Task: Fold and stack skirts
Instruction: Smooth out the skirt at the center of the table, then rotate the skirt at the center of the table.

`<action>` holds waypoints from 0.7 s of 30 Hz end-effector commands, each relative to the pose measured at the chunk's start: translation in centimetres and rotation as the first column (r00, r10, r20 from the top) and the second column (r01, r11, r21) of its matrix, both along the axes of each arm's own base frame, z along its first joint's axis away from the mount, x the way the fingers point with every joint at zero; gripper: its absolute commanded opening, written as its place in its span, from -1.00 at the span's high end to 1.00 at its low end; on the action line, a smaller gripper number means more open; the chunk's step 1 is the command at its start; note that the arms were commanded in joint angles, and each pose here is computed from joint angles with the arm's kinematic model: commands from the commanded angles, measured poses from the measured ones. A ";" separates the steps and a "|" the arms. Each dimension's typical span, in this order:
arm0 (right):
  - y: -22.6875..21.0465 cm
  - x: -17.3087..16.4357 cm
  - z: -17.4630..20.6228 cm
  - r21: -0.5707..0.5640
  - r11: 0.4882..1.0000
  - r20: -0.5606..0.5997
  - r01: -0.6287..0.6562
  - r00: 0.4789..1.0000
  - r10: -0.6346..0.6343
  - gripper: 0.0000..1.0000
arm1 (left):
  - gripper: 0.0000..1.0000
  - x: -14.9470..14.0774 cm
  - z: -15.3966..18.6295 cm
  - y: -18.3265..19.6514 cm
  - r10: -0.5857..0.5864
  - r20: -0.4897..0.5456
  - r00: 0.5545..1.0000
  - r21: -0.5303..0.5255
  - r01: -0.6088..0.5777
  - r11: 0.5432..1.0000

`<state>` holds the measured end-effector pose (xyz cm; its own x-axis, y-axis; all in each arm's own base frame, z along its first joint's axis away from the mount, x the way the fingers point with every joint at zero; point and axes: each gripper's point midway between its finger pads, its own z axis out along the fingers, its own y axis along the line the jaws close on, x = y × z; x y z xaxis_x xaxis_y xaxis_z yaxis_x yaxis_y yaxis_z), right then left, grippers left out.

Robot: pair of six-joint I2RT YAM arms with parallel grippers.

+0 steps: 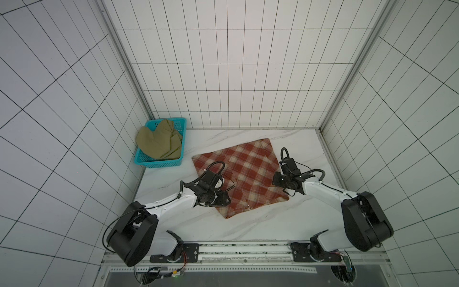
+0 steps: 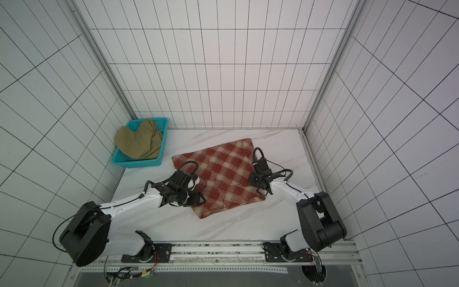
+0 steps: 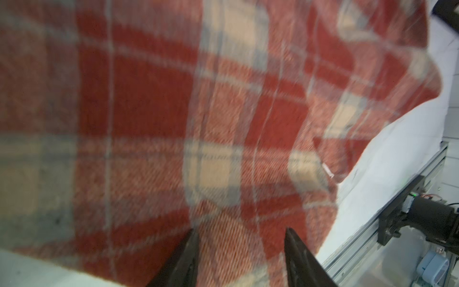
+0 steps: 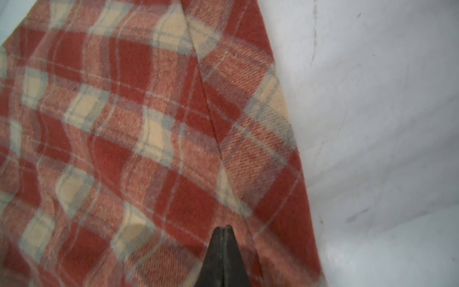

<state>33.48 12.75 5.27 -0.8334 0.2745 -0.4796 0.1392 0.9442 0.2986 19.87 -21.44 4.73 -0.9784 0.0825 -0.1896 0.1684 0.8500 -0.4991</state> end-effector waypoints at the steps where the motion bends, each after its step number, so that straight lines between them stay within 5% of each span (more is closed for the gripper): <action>1: -0.2 0.2 -2.4 0.051 0.999 -0.036 -0.010 0.999 0.012 0.99 | -0.10 -1.7 0.0 -0.6 -0.039 -0.016 0.999 -0.011 0.039 0.999; 13: -1.7 7.7 -7.1 0.049 0.999 -0.077 0.022 0.997 -0.018 1.00 | -0.04 -4.4 -0.8 -2.9 -0.161 -0.069 0.985 -0.051 0.157 0.986; 21: -1.2 16.1 -3.2 0.072 0.997 0.042 0.000 0.999 -0.003 1.00 | 0.09 -1.6 2.1 -7.1 -0.229 0.039 0.973 -0.114 0.232 0.966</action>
<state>49.72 12.65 2.93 -0.7703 0.3404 -0.5392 0.0989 0.8991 0.4263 16.25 -26.14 4.37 -0.9541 0.2659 -0.1379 0.2966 0.7749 -0.5582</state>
